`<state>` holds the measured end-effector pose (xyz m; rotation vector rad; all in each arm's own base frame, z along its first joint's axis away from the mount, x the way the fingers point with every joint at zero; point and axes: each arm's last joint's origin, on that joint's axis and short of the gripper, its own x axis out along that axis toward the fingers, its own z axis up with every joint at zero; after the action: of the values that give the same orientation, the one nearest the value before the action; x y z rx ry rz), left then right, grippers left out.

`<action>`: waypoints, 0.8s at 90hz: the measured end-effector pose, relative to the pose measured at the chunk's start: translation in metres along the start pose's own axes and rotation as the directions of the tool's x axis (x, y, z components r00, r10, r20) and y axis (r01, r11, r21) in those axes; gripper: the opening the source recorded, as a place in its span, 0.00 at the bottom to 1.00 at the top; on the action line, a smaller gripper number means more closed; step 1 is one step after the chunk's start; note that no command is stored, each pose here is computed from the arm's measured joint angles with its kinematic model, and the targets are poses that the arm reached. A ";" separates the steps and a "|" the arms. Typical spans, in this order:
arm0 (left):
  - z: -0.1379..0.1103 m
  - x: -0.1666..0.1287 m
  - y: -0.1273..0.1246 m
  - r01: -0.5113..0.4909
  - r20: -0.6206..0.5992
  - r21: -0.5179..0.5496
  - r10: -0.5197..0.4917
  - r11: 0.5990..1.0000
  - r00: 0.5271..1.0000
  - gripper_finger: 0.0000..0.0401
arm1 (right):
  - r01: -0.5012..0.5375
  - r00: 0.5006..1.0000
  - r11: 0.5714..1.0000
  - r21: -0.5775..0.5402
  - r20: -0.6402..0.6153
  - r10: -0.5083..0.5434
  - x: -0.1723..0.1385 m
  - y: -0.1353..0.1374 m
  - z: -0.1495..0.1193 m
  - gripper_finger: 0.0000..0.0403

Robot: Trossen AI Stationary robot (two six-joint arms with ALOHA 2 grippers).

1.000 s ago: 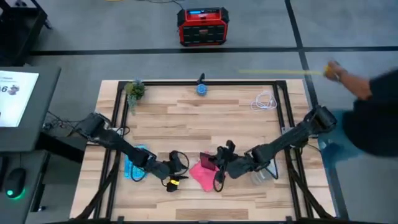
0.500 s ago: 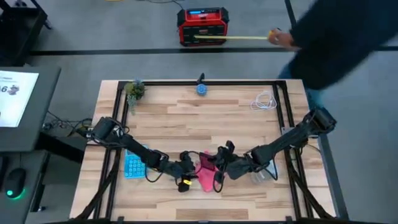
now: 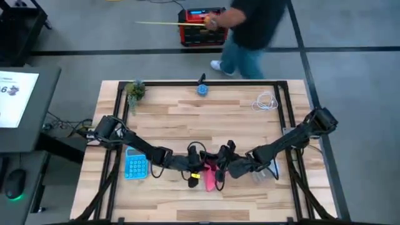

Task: Apply microfiber cloth
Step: Wipe the black cellphone with the pink microfiber cloth

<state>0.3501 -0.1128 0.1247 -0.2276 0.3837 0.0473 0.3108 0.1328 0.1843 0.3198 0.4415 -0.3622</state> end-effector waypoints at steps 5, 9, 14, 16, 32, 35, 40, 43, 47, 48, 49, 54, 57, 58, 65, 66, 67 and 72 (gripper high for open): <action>0.000 0.002 0.004 -0.010 0.006 -0.005 0.010 1.000 1.000 0.00 | 0.004 1.000 1.000 0.003 0.010 -0.004 0.001 -0.001 -0.001 0.06; -0.002 0.005 0.006 -0.014 0.011 -0.010 0.015 1.000 1.000 0.00 | 0.007 1.000 1.000 0.002 0.014 -0.007 0.001 -0.001 0.000 0.06; -0.005 0.011 0.007 -0.020 0.016 -0.020 0.021 1.000 1.000 0.00 | 0.010 1.000 1.000 -0.005 0.024 -0.010 0.001 -0.001 0.000 0.06; -0.007 0.013 0.007 -0.021 0.016 -0.023 0.021 1.000 1.000 0.00 | 0.012 1.000 1.000 -0.007 0.028 -0.012 0.001 -0.001 0.000 0.06; -0.021 0.038 0.006 -0.077 -0.077 -0.021 0.075 0.997 0.994 0.00 | 0.023 0.998 1.000 0.005 0.054 -0.023 0.004 -0.003 0.004 0.06; -0.019 0.041 0.007 -0.096 -0.102 -0.022 0.093 0.995 0.990 0.00 | 0.028 0.998 1.000 0.010 0.060 -0.029 0.005 -0.004 0.005 0.06; -0.015 0.044 0.008 -0.135 -0.146 -0.019 0.131 0.991 0.981 0.00 | 0.036 0.997 0.999 0.011 0.067 -0.037 0.005 -0.005 0.005 0.06; -0.013 0.046 0.008 -0.163 -0.167 -0.014 0.158 0.987 0.973 0.00 | 0.043 0.997 0.999 0.010 0.071 -0.043 0.005 -0.005 0.006 0.06; -0.011 0.047 0.008 -0.189 -0.182 -0.004 0.185 0.982 0.966 0.00 | 0.044 0.996 0.999 0.009 0.073 -0.045 0.005 -0.005 0.005 0.06; -0.011 0.047 0.007 -0.194 -0.183 -0.002 0.191 0.981 0.964 0.00 | 0.044 0.996 0.999 0.009 0.073 -0.045 0.005 -0.005 0.005 0.06; -0.011 0.047 0.007 -0.197 -0.183 0.001 0.194 0.980 0.964 0.00 | 0.044 0.996 0.999 0.009 0.073 -0.045 0.005 -0.005 0.005 0.06; -0.010 0.045 0.002 -0.195 -0.169 0.023 0.196 0.981 0.966 0.00 | 0.041 0.996 0.999 0.006 0.075 -0.042 0.005 -0.005 0.006 0.06; -0.009 0.043 -0.002 -0.193 -0.159 0.048 0.199 0.980 0.967 0.00 | 0.039 0.996 0.999 0.009 0.076 -0.040 0.005 -0.004 0.006 0.06; -0.009 0.042 -0.003 -0.194 -0.155 0.058 0.201 0.979 0.967 0.00 | 0.038 0.996 0.999 0.010 0.077 -0.039 0.005 -0.004 0.006 0.06; -0.008 0.037 -0.013 -0.214 -0.111 0.120 0.227 0.969 0.967 0.00 | 0.029 0.996 0.999 0.022 0.084 -0.031 0.004 -0.003 0.007 0.06; -0.007 0.036 -0.014 -0.219 -0.103 0.129 0.233 0.967 0.967 0.00 | 0.028 0.996 0.999 0.023 0.085 -0.030 0.004 -0.003 0.007 0.06; -0.007 0.035 -0.016 -0.223 -0.095 0.137 0.237 0.965 0.967 0.00 | 0.027 0.996 0.999 0.024 0.085 -0.029 0.004 -0.003 0.007 0.06; -0.005 0.033 -0.021 -0.247 -0.051 0.161 0.258 0.955 0.965 0.00 | 0.025 0.996 0.999 0.025 0.087 -0.027 0.004 -0.003 0.008 0.06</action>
<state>0.3807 -0.1342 0.1127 -0.0265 0.4841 0.2616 0.3160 0.1266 0.1886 0.3209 0.3561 -0.4054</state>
